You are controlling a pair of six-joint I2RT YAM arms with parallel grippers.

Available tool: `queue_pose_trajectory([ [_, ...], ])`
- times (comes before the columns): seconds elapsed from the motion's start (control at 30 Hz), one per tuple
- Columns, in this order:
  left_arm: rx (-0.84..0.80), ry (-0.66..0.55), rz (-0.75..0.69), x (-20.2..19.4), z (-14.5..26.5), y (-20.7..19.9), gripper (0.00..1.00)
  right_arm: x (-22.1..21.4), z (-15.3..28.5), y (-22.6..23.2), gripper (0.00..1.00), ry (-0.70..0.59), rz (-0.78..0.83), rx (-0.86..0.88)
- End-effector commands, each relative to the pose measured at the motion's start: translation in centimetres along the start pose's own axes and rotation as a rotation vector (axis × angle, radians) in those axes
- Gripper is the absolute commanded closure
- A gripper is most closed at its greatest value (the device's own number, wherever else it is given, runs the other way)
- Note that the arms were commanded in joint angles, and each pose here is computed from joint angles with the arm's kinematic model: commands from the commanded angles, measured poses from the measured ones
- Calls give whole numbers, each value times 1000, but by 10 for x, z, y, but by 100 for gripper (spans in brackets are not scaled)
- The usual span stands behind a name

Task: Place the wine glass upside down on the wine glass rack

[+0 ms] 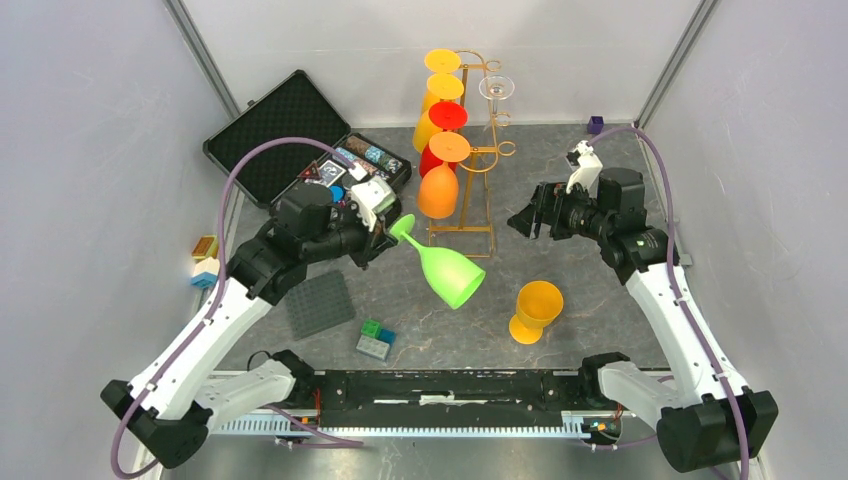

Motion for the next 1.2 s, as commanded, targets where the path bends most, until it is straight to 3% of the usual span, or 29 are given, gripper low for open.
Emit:
queue_pose_trajectory([
  [0.0,-1,-39,-269,27,6,-9,98,15,4,14,5,-44,-6,71],
  [0.3,86,2,-565,44,-4,-29,98,4,3,28,6,-32,-109,188],
  [0.57,206,92,-864,44,-25,-46,98,-21,3,40,8,58,-226,329],
  [0.8,312,23,-1102,52,-38,-65,98,-26,11,53,12,139,-300,433],
  [1.03,422,-67,-1378,44,-55,-90,98,-17,22,69,14,134,-330,526],
  [1.17,489,-59,-1425,43,-62,-95,98,-9,31,79,16,115,-340,575],
])
Point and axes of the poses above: each gripper's point midway between its finger pads, its own z axis back along the fingers, its own y axis along the line the jaws close on, x = y × z, the point moved 5 cm from there along z, back along the fingers
